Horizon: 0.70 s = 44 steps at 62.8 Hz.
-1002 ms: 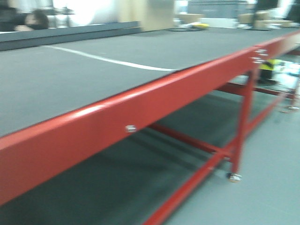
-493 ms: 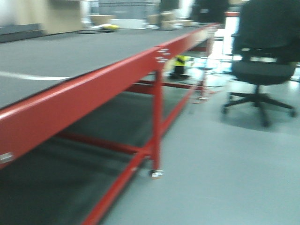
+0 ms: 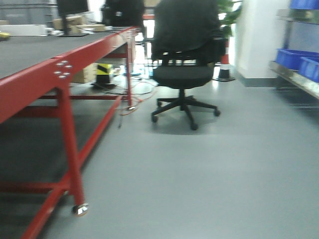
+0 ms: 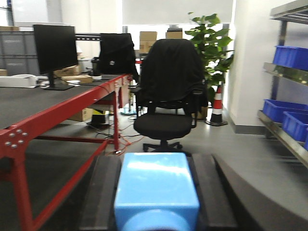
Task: Grab block from conveyor and place in blue bin
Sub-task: 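Drive away from the conveyor past the red frame holding both blocks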
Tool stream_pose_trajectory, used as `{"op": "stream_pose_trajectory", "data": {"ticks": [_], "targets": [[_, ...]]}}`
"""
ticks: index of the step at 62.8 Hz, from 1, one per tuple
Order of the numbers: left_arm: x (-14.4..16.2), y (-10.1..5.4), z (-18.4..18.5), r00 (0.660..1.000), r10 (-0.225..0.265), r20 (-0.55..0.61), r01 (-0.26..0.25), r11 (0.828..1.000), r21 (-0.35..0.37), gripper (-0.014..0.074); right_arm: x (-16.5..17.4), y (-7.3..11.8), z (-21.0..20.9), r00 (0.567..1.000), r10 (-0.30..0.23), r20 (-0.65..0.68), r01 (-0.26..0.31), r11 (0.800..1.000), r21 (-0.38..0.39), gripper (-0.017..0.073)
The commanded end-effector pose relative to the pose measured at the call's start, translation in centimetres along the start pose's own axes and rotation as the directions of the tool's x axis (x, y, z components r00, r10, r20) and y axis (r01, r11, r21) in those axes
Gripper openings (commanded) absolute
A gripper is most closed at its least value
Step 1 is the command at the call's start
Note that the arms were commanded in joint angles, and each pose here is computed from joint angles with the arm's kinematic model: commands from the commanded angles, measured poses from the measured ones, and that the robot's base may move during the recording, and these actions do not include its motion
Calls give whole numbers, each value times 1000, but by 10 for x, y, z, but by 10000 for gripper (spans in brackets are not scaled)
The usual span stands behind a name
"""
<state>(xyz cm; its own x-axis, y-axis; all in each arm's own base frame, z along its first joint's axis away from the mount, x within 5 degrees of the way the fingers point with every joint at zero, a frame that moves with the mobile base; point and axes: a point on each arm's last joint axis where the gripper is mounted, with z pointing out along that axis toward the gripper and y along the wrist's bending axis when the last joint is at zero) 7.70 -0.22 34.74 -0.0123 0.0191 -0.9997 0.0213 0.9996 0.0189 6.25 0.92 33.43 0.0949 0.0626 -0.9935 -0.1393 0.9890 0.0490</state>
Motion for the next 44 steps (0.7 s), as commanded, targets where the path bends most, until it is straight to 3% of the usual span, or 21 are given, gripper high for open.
{"op": "stream_pose_trajectory", "data": {"ticks": [1,44], "targets": [[-1,0,-1,1000,2,20,-2,1000,3,-111,-4,0,-1,1000,-16,24,16,1000,1,-162],[-1,0,-1,1000,2,20,-2,1000,3,-111,-4,0,-1,1000,-16,24,16,1000,1,-162]]}}
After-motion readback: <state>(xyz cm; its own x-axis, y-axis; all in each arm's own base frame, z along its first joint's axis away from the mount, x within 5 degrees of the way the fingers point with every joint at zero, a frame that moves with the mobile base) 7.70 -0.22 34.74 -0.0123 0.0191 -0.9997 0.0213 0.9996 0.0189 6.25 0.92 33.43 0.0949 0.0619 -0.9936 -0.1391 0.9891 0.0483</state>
